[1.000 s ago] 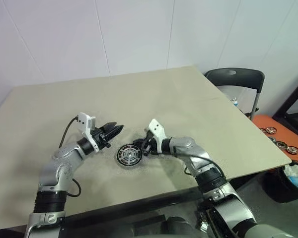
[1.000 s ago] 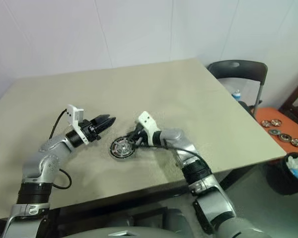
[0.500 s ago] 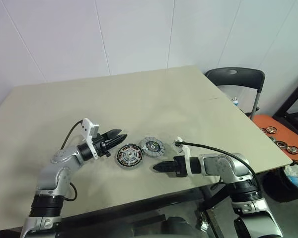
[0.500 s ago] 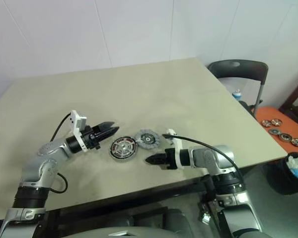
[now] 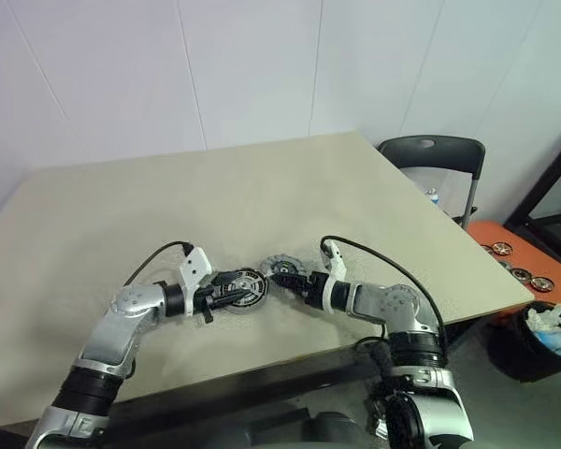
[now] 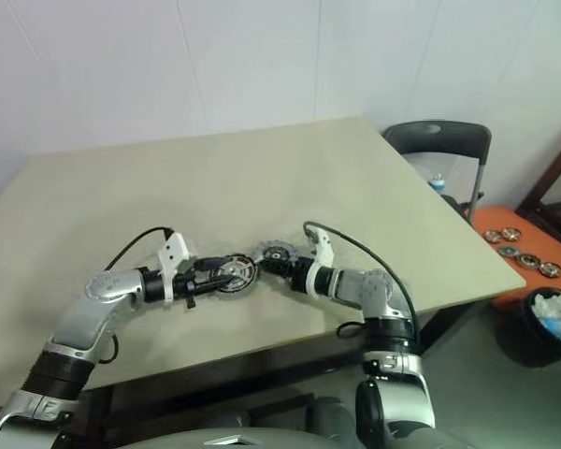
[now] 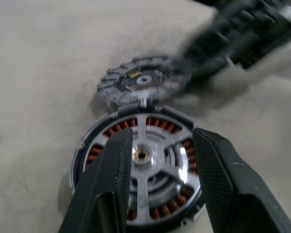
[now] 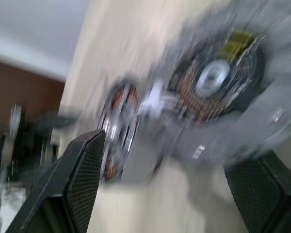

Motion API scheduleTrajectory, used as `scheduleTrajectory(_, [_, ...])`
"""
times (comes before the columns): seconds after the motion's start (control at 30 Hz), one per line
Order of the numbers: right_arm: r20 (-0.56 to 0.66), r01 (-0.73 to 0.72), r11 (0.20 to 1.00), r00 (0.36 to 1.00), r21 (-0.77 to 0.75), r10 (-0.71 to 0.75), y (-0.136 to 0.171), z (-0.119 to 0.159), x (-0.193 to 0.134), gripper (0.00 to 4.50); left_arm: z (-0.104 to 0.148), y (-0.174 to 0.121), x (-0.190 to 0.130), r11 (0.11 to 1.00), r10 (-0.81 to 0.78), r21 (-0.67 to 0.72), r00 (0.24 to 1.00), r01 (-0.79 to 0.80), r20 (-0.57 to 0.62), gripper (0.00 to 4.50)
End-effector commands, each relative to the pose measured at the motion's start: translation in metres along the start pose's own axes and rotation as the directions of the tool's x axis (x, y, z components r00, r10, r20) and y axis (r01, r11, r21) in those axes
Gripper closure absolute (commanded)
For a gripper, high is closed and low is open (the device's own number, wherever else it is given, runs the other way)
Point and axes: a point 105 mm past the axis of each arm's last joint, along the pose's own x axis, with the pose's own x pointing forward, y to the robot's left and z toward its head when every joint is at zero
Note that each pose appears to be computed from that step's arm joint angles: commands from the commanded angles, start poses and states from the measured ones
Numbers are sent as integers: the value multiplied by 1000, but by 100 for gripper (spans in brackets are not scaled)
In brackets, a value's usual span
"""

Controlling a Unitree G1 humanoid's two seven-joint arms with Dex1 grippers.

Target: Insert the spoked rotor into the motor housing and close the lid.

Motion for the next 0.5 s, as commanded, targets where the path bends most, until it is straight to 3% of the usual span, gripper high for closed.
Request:
scheduleTrajectory(0.03, [139,77,997,987,-5,-76,-5,25,5,69,-1,3,0,998,-5,60,999,7,-42,246])
scheduleTrajectory(0.17, [195,44,999,980,-21,-39,9,33,18,69,-11,6,2,997,10,73,996,-3,-87,246])
scheduleTrajectory(0.33, [206,21,997,979,-68,-6,17,36,21,232,-12,8,3,998,16,68,996,-10,-84,246])
scheduleTrajectory(0.5, [163,34,977,987,-211,1,23,31,23,404,-11,15,2,996,53,73,996,-48,-74,363])
